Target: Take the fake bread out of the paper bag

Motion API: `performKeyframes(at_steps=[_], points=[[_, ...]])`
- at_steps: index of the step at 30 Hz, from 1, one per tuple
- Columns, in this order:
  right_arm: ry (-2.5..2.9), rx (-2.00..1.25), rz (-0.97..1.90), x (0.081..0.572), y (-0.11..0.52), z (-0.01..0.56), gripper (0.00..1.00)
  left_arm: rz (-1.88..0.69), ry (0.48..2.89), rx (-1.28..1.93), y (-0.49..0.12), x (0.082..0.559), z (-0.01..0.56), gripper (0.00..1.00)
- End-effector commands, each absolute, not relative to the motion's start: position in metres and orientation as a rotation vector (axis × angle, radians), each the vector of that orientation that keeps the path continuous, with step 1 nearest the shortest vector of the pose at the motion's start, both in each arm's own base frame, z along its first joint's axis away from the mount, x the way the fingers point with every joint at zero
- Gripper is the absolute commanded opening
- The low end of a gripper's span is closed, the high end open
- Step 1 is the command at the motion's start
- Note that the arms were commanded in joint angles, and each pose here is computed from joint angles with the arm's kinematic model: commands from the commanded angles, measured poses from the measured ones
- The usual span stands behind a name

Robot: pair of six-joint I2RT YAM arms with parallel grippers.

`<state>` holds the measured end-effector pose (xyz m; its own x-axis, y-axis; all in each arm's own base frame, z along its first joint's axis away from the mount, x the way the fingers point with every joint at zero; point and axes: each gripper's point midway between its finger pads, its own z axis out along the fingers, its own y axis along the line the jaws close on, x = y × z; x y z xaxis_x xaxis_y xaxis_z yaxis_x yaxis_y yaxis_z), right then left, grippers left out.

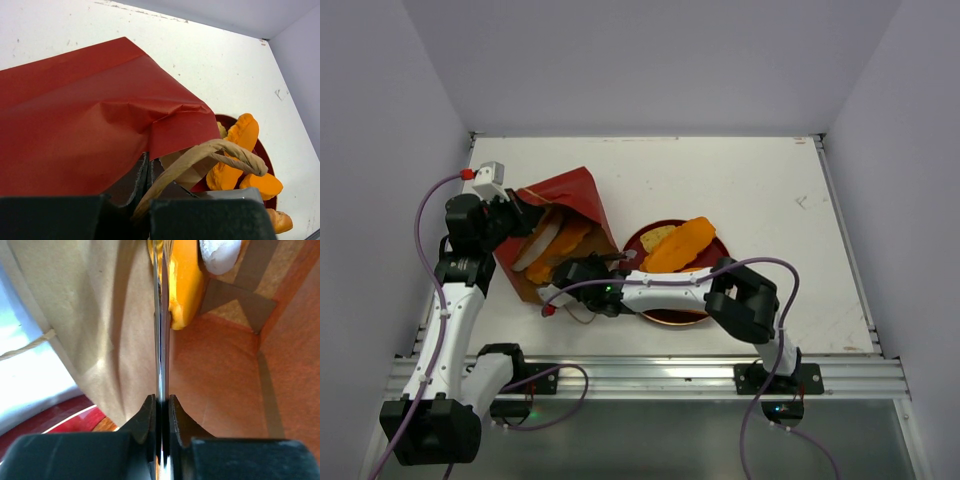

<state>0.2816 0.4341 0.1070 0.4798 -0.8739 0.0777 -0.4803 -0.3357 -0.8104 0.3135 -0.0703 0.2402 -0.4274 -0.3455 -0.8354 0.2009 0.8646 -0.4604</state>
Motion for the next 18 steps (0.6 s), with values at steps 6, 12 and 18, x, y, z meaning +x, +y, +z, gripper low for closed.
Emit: performKeyframes(at_steps=[6, 12, 18], points=[[1.189, -1.901, -0.469, 0.268, 0.425, 0.158, 0.00, -0.621, 1.905, -0.117, -0.070, 0.313, 0.240, 0.00], [1.181, -1.920, -0.329, 0.247, 0.408, 0.179, 0.00, -0.604, 1.907, -0.131, -0.067, 0.318, 0.239, 0.00], [1.169, -1.955, -0.259, 0.231, 0.387, 0.187, 0.00, -0.597, 1.910, -0.140, -0.065, 0.320, 0.237, 0.00]])
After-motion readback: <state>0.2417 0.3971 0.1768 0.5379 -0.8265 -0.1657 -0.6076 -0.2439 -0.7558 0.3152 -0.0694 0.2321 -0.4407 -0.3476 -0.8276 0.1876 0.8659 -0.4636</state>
